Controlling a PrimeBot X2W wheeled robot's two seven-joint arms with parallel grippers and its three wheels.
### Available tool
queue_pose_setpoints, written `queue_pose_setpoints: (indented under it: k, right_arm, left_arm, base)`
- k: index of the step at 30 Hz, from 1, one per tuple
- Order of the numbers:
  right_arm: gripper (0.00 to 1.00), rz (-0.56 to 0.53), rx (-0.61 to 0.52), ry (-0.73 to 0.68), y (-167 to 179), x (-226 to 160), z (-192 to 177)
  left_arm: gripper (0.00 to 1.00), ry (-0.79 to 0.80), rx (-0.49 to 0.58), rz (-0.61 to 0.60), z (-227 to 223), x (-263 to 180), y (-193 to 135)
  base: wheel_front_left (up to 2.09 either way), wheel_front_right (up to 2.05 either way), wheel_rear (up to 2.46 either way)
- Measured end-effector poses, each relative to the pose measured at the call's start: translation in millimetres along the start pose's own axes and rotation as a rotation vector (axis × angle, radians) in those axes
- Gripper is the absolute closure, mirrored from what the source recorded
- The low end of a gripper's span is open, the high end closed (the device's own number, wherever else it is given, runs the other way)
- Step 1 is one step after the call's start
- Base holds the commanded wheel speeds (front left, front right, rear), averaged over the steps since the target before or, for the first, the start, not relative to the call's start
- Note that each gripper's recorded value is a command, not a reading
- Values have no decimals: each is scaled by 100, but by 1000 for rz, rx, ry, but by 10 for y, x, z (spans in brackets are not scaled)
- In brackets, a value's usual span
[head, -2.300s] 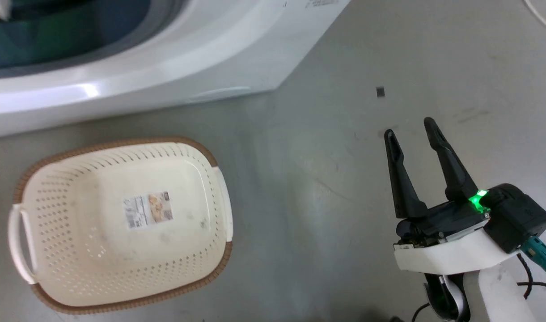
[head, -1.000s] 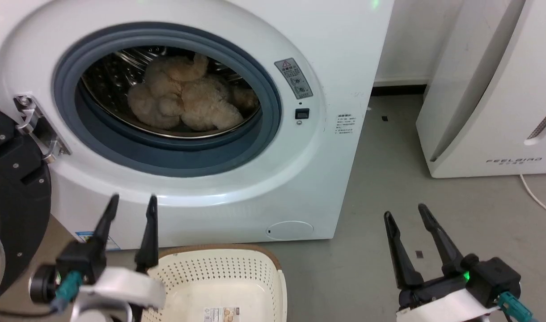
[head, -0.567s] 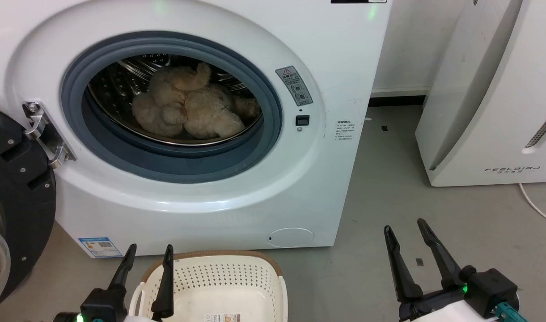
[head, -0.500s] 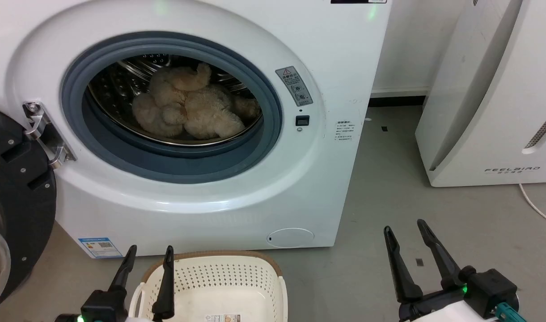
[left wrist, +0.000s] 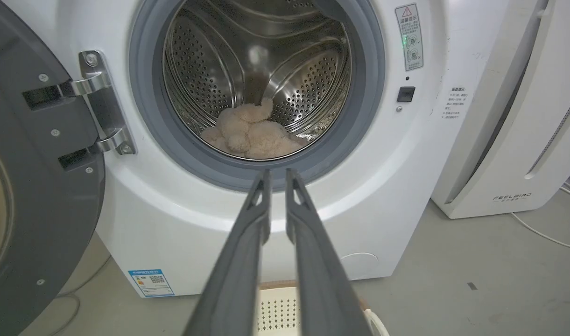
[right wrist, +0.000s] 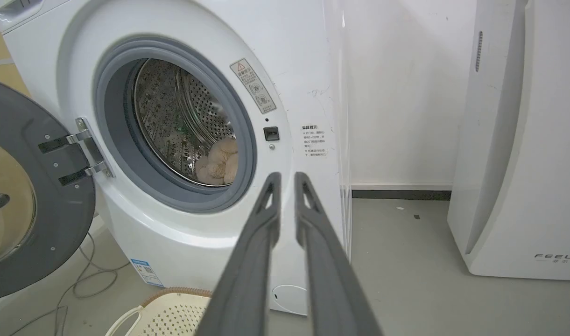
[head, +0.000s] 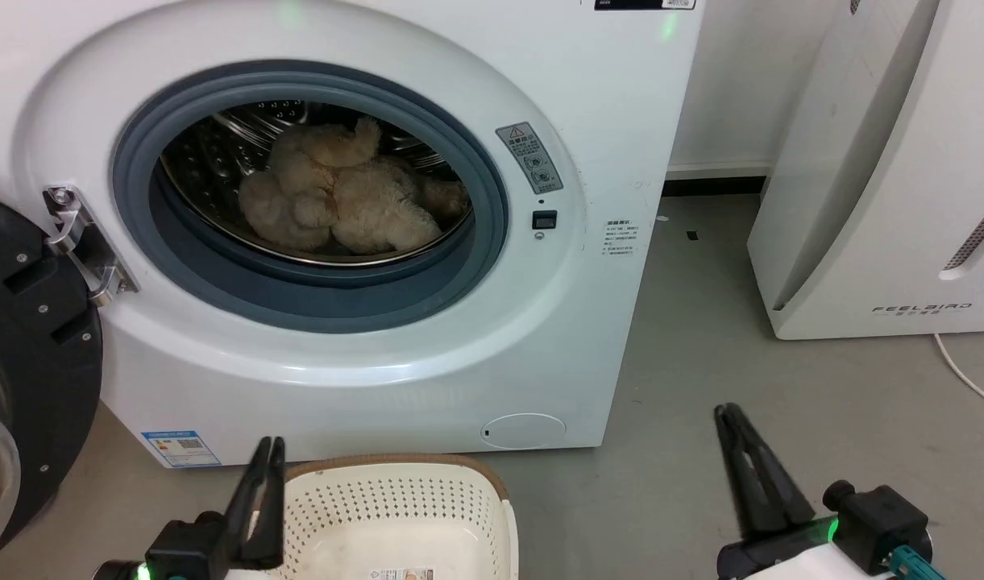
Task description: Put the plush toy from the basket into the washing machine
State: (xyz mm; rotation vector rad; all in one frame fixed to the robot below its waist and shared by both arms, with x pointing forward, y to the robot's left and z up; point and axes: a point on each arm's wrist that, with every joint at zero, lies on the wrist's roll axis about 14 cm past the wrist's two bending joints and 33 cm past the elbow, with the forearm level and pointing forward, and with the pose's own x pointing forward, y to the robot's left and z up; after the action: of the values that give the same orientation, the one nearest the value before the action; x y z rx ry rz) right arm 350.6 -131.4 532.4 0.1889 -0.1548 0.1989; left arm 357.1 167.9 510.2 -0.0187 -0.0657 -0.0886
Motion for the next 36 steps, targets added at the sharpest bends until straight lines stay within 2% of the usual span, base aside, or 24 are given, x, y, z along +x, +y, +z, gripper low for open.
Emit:
queue_pose_setpoints:
  k: [36]
  right_arm:
    - [100,-14,-61,67,-84,22,-56]
  left_arm:
    - [100,30,16,24,4,16,28]
  base:
    - [0,0,0]
